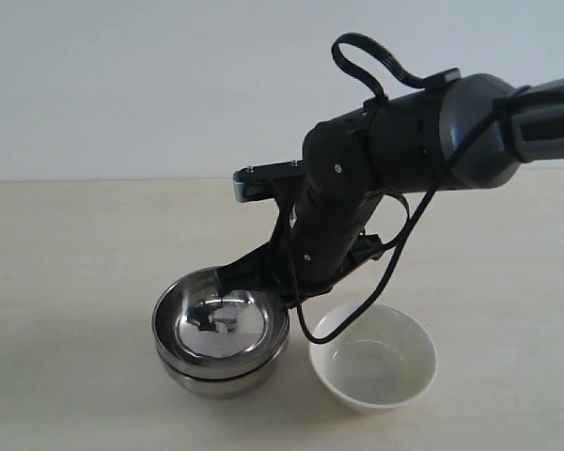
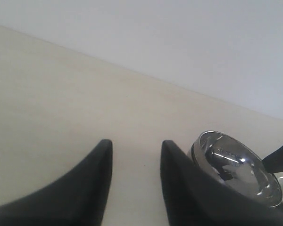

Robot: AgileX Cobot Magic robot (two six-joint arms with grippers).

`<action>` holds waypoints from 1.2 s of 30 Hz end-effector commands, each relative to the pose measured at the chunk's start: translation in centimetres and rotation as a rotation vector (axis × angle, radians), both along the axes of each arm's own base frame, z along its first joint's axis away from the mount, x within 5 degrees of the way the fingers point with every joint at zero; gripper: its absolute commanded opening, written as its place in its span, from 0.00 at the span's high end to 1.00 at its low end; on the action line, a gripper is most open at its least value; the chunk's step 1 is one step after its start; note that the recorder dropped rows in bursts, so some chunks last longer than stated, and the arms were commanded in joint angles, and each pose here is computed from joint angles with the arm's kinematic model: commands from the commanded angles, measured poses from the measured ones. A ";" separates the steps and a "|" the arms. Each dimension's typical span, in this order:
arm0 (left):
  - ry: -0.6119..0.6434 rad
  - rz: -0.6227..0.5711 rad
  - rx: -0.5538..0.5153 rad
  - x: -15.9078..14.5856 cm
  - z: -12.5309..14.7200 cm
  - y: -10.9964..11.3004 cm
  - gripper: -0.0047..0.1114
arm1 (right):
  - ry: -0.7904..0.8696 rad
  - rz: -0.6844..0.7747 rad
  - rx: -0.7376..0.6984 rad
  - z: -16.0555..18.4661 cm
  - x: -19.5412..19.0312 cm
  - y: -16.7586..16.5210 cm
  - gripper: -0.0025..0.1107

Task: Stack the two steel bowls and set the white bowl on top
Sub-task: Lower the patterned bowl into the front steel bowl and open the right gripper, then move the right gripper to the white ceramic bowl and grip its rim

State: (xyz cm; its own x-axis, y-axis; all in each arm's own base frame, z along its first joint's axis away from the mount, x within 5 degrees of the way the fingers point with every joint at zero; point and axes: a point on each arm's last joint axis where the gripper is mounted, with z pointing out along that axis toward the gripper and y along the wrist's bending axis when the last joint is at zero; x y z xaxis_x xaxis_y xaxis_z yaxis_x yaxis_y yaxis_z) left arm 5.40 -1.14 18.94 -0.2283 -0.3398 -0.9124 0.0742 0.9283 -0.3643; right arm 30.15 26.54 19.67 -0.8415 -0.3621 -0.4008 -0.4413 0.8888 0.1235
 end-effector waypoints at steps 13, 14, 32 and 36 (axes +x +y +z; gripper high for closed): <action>-0.002 0.003 -0.002 0.0 -0.1 0.0 0.68 | -0.129 0.115 0.181 4.3 -2.1 2.5 0.98; -0.002 0.003 -0.002 0.0 -0.1 0.0 0.68 | -0.134 0.130 0.165 4.2 -2.1 2.4 0.98; -0.002 0.003 -0.002 0.0 -0.1 0.0 0.68 | 0.001 -0.188 -0.418 6.3 -2.3 -8.5 0.98; -0.002 0.003 -0.002 0.0 -0.1 0.0 0.68 | 0.015 -0.180 -0.409 4.0 -2.5 -9.4 0.98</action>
State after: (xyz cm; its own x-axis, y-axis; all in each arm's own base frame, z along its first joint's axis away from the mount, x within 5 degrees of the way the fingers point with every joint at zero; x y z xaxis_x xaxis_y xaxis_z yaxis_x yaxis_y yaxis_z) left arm 5.40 -1.14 18.94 -0.2283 -0.3398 -0.9124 0.0742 0.9283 -0.3643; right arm 27.73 17.86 24.69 -0.9099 -0.3411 -0.2360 -0.2806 0.9252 -0.2554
